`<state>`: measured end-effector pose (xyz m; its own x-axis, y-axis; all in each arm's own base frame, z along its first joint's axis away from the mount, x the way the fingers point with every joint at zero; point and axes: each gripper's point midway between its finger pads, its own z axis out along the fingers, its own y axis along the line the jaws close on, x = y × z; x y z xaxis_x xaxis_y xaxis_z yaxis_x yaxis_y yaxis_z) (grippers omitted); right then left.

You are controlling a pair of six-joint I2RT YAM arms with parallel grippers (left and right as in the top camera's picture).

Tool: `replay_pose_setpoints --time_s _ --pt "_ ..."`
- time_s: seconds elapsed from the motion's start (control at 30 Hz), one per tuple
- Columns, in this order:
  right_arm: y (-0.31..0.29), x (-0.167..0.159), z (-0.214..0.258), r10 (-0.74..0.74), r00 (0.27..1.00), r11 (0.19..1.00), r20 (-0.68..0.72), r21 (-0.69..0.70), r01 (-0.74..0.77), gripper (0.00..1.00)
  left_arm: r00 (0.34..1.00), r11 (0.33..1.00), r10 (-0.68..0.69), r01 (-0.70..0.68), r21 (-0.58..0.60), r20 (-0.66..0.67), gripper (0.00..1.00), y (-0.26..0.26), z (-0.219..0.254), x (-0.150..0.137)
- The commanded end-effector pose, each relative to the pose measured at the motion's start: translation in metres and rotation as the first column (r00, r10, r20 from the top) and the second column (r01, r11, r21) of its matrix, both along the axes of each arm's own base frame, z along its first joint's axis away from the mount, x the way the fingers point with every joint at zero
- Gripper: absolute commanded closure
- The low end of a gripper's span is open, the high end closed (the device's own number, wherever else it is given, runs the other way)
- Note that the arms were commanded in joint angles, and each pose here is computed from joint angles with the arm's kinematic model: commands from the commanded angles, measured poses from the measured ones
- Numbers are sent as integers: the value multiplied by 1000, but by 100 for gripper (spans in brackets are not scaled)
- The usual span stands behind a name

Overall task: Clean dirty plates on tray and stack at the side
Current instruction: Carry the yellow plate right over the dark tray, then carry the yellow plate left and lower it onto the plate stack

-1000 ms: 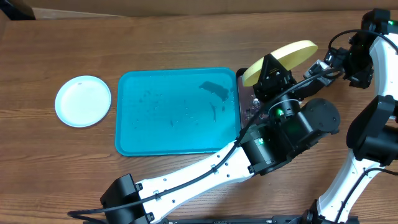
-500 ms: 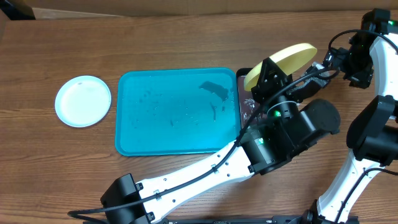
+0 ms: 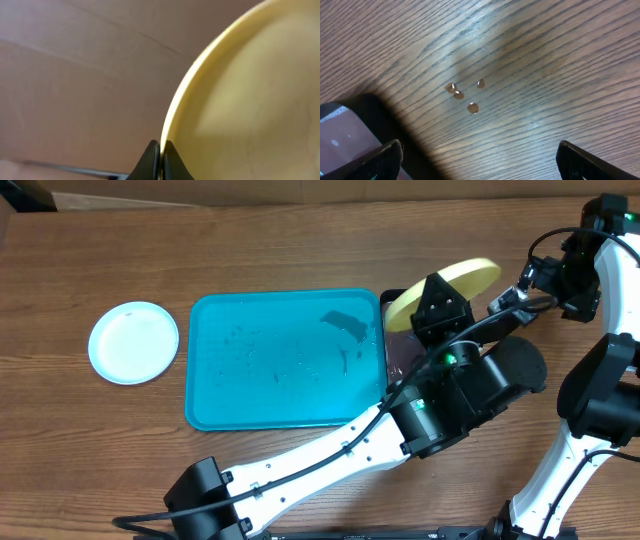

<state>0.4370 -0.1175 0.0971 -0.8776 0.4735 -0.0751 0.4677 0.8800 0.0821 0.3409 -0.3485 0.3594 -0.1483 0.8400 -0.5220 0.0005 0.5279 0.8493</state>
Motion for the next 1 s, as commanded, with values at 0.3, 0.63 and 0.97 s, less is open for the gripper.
replay_pose_setpoints --time_s 0.3,0.63,0.97 --pt "-2 4 15 -6 999 1000 41 -11 7 0 986 948 156 -134 -289 54 96 36 12 20" --pt "-2 4 15 -6 999 1000 41 -11 7 0 926 847 -81 -131 -515 -369 96 42 -89 46" --pt "-1 4 15 -6 999 1000 41 -11 6 0 574 268 -501 -609 -747 -648 95 169 -113 89"
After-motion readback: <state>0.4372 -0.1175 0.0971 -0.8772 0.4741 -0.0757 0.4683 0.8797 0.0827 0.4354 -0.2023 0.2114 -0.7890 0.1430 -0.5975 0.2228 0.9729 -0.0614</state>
